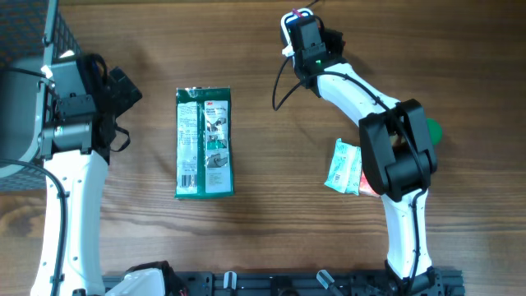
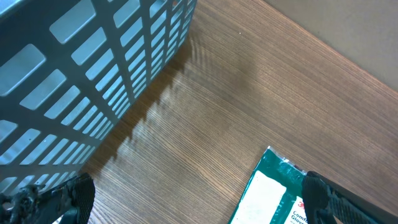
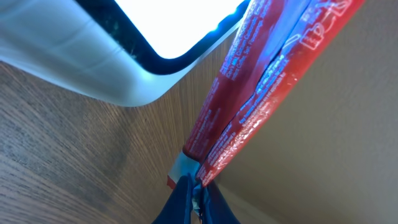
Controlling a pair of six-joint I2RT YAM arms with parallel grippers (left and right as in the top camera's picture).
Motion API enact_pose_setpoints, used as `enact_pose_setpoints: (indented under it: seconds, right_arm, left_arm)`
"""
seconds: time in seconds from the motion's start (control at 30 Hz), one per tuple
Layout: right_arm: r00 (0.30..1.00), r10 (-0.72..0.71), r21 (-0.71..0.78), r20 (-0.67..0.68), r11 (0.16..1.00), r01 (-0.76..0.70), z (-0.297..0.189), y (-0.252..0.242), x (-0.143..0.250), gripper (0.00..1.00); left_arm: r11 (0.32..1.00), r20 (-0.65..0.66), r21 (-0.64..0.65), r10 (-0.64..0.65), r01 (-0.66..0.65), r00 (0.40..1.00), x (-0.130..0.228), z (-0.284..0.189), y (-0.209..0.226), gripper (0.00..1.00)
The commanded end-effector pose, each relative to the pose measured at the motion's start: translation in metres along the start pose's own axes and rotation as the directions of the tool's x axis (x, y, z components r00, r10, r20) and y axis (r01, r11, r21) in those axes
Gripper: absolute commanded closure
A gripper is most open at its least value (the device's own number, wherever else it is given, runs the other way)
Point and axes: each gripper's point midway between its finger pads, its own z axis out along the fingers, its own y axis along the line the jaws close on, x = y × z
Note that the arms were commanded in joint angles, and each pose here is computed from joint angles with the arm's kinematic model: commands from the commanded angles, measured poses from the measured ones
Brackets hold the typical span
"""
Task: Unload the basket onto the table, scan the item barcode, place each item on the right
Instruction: 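Hold the red tubes in front of the scanner window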
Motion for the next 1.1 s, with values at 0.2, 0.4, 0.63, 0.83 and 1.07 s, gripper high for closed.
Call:
enact_pose_setpoints:
  seconds: [0.2,0.4,0.63,0.83,1.07]
  right_arm:
    - [0.990,-0.135,-0.044,-0.027,0.990,0.134,-0.002,0.018,-0.001,0.96]
    - [0.987,-0.156,-0.049,-0.024,0.987,0.155,-0.004,0.020,-0.002,0.96]
    - [0.982,-0.184,-0.082,-0.036,0.980,0.181,-0.005,0.028,0.003,0.96]
    - [0.995,-0.035,0.002,-0.093,0.999,0.036,-0.017,-0.005,0.015,0.96]
    - [0.974,0.215,0.040,0.075,0.975,-0.219,-0.080,-0.067,0.016,0.96]
  left_arm:
    - [1.000,0.009,-0.005,0.004,-0.004,1.000,-0.003,-0.001,0.001,0.00]
    - [1.000,0.009,-0.005,0.004,-0.004,1.000,-0.003,-0.001,0.001,0.00]
    - [1.000,0.009,-0.005,0.004,-0.004,1.000,-0.003,-0.001,0.001,0.00]
    - [1.000,0.009,-0.004,0.004,-0.004,1.000,-0.003,-0.001,0.001,0.00]
    - [1.000,0.009,-0.004,0.004,-0.004,1.000,-0.003,-0.001,0.001,0.00]
